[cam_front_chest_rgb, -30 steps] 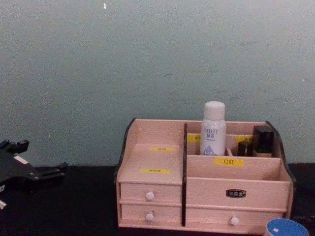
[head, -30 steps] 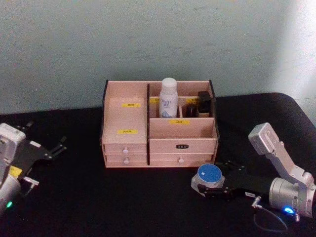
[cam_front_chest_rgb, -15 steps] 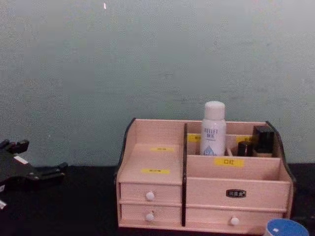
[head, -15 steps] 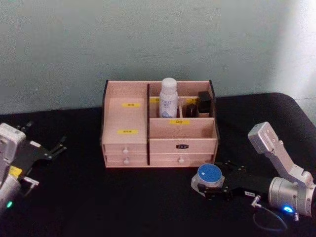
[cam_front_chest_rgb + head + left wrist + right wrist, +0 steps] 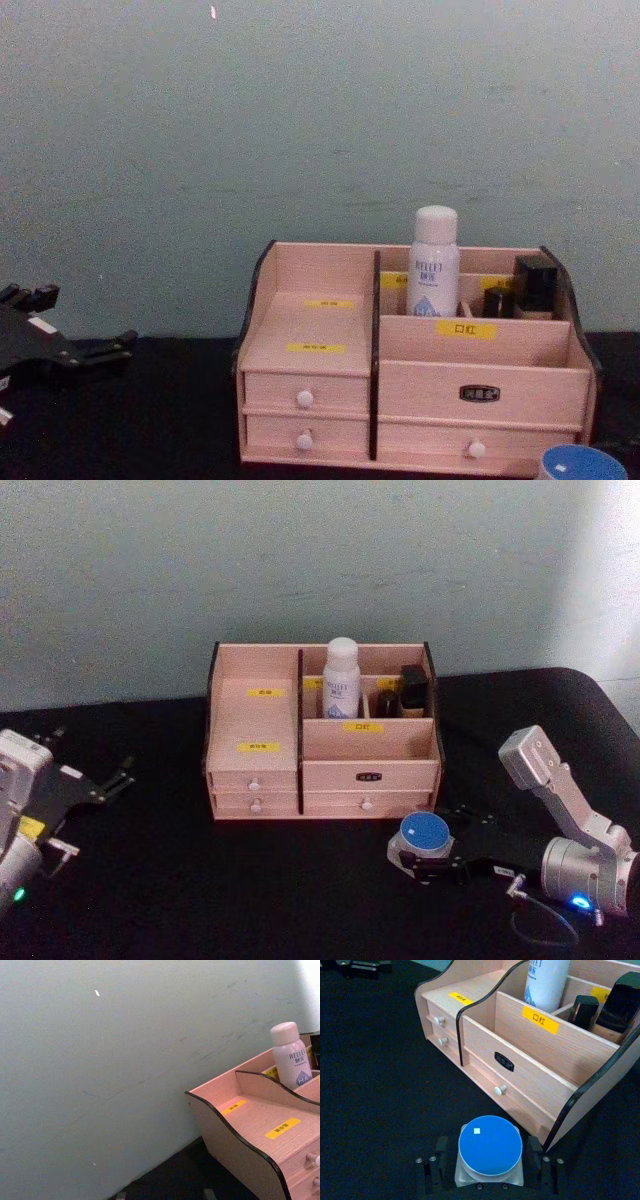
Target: Pick up the facial cleanser and watermelon frost from the table and place them into the tiered storage box.
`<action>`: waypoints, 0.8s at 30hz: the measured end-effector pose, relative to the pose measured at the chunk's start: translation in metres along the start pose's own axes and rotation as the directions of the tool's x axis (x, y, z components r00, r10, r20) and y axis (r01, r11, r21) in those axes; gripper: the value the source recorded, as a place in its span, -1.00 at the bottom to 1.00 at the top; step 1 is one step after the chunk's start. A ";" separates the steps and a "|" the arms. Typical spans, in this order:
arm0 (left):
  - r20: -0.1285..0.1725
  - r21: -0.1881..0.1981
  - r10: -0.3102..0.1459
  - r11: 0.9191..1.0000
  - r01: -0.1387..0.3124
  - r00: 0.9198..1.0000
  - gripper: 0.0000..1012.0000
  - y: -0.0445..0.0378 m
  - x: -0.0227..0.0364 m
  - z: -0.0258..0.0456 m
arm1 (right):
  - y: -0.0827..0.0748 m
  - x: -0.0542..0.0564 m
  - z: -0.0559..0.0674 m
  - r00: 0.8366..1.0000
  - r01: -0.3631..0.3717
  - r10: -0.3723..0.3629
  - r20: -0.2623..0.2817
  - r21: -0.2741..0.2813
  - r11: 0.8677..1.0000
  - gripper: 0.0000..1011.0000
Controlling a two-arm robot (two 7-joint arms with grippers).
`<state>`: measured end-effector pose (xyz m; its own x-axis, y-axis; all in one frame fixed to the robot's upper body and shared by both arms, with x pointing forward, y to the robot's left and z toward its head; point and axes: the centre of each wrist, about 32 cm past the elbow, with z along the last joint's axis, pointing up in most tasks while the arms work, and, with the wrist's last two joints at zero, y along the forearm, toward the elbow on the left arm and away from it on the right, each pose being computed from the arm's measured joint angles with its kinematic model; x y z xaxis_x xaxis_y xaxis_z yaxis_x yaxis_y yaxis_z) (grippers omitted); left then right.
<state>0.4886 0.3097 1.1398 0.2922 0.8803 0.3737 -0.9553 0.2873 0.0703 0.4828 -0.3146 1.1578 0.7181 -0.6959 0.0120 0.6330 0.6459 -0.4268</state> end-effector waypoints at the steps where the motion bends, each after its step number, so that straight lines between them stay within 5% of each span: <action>1: 0.000 0.000 0.000 1.000 0.000 1.000 0.98 0.0000 0.0000 0.0000 | 0.000 0.000 0.000 1.000 0.001 -0.001 0.000 0.000 1.000 0.98; 24: 0.000 0.000 0.000 1.000 0.000 1.000 0.98 0.0000 0.0000 0.0000 | 0.003 0.001 0.000 1.000 0.013 -0.013 -0.004 -0.012 1.000 0.98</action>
<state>0.4886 0.3097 1.1398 0.2922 0.8803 0.3737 -0.9553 0.2873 0.0702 0.4850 -0.3131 1.1570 0.7084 -0.7057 0.0136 0.6389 0.6329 -0.4372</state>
